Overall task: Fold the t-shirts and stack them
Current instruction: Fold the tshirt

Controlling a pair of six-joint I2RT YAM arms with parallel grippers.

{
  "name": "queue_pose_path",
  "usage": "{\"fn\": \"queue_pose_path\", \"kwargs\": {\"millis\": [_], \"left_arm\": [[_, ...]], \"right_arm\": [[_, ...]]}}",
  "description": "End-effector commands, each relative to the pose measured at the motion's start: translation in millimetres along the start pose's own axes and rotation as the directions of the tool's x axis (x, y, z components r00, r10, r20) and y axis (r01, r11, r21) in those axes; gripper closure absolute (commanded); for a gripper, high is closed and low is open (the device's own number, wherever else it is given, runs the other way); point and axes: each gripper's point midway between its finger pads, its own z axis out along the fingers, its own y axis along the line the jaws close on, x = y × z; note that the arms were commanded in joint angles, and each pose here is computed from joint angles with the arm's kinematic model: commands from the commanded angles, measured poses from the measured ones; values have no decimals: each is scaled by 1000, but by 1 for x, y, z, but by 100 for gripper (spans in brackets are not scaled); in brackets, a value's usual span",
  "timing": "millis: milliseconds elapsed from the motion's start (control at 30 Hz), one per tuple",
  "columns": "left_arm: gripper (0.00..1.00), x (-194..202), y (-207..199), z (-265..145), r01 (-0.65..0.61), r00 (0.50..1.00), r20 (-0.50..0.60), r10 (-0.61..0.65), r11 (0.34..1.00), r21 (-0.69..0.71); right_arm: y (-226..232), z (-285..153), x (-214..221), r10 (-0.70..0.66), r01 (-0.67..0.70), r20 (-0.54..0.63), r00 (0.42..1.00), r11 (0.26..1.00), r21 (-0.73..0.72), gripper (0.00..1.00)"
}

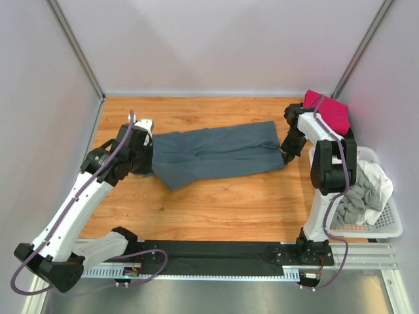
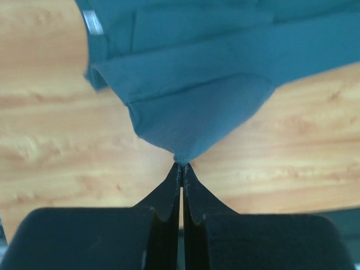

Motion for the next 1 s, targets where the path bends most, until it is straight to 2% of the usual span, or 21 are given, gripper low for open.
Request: {"fn": "queue_pose_path", "kwargs": {"millis": [0, 133, 333, 533, 700, 833, 967], "left_arm": [[100, 55, 2, -27, 96, 983, -155, -96, 995, -13], [100, 78, 9, -56, 124, 971, -205, -124, 992, -15], [100, 111, 12, -75, 130, 944, -306, -126, 991, -5], [100, 113, 22, -75, 103, 950, -292, -111, 994, -44], [100, 92, 42, -77, 95, 967, -217, -132, 981, -169], [100, 58, 61, -74, -5, 990, -137, -33, 964, -266], [100, 25, 66, -65, -76, 996, -75, 56, 949, -306]], "right_arm": [[-5, -11, 10, -18, 18, 16, 1000, 999, -27, 100], [-17, -10, 27, -13, 13, -3, 1000, 1000, -9, 100], [-35, -6, 52, -15, 16, -40, 999, 1000, 16, 100], [-43, -8, 62, -6, 6, -33, 999, 1000, 19, 99], [-44, -11, 63, -3, 4, -36, 999, 1000, 25, 99], [-50, -17, 64, -1, 3, -39, 999, 999, 51, 100], [-48, -22, 58, 2, -1, -28, 1000, 998, 58, 100]]}}
